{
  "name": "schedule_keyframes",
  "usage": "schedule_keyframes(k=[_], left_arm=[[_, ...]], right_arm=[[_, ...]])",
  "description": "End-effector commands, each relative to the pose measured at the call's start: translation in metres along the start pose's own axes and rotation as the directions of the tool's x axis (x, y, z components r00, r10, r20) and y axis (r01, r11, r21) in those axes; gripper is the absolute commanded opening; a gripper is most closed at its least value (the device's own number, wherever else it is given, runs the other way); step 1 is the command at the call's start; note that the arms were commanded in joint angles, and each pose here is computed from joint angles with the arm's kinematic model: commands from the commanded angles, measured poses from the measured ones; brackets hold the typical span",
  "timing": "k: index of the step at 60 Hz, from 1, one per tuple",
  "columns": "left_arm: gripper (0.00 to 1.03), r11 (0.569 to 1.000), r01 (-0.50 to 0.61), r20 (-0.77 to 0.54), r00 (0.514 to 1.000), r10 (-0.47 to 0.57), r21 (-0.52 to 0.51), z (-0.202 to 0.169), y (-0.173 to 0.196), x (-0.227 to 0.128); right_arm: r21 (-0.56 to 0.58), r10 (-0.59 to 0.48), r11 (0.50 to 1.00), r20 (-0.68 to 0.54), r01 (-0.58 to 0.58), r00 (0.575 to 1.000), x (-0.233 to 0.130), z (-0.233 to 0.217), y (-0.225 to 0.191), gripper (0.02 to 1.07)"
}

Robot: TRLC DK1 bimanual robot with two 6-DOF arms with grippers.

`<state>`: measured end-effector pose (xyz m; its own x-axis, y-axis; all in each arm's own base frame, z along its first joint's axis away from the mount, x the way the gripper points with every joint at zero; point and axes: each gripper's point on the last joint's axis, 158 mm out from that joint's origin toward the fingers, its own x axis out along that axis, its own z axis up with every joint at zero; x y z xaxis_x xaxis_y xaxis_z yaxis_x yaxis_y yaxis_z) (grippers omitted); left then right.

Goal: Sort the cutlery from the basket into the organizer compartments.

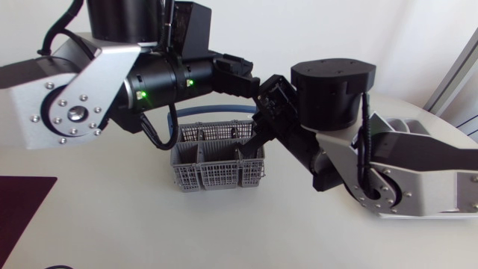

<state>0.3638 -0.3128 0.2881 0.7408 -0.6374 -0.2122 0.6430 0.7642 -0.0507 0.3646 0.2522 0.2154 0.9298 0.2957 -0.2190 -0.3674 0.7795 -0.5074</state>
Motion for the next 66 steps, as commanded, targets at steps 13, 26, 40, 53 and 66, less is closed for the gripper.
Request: schedule_keyframes(k=[13, 26, 40, 53, 66], left_arm=[[0.48, 0.996, -0.051, 0.081, 0.996, 0.045, 0.075, 0.028, 0.011, -0.026], [0.50, 0.981, -0.153, 0.102, 0.985, 0.141, 0.122, 0.041, 0.041, -0.040], [0.53, 0.955, -0.216, 0.014, 0.976, 0.217, 0.204, 0.020, 0.058, -0.041], [0.57, 0.933, -0.247, -0.121, 0.951, 0.286, 0.261, -0.015, 0.079, -0.040], [0.67, 0.919, -0.278, -0.207, 0.917, 0.340, 0.278, -0.038, 0.104, -0.053]], right_arm=[[-0.010, 0.101, 0.995, -0.031, -0.101, 0.994, -0.019, -0.021, -0.005, 0.10], [0.049, 0.192, 0.981, -0.085, -0.189, 0.978, -0.034, -0.057, -0.034, 0.10], [0.089, 0.282, 0.958, -0.128, -0.272, 0.951, -0.057, -0.094, -0.066, 0.10], [0.072, 0.354, 0.935, -0.181, -0.347, 0.918, -0.081, -0.136, -0.085, 0.10], [0.040, 0.412, 0.909, -0.242, -0.416, 0.878, -0.106, -0.184, -0.100, 0.10]])
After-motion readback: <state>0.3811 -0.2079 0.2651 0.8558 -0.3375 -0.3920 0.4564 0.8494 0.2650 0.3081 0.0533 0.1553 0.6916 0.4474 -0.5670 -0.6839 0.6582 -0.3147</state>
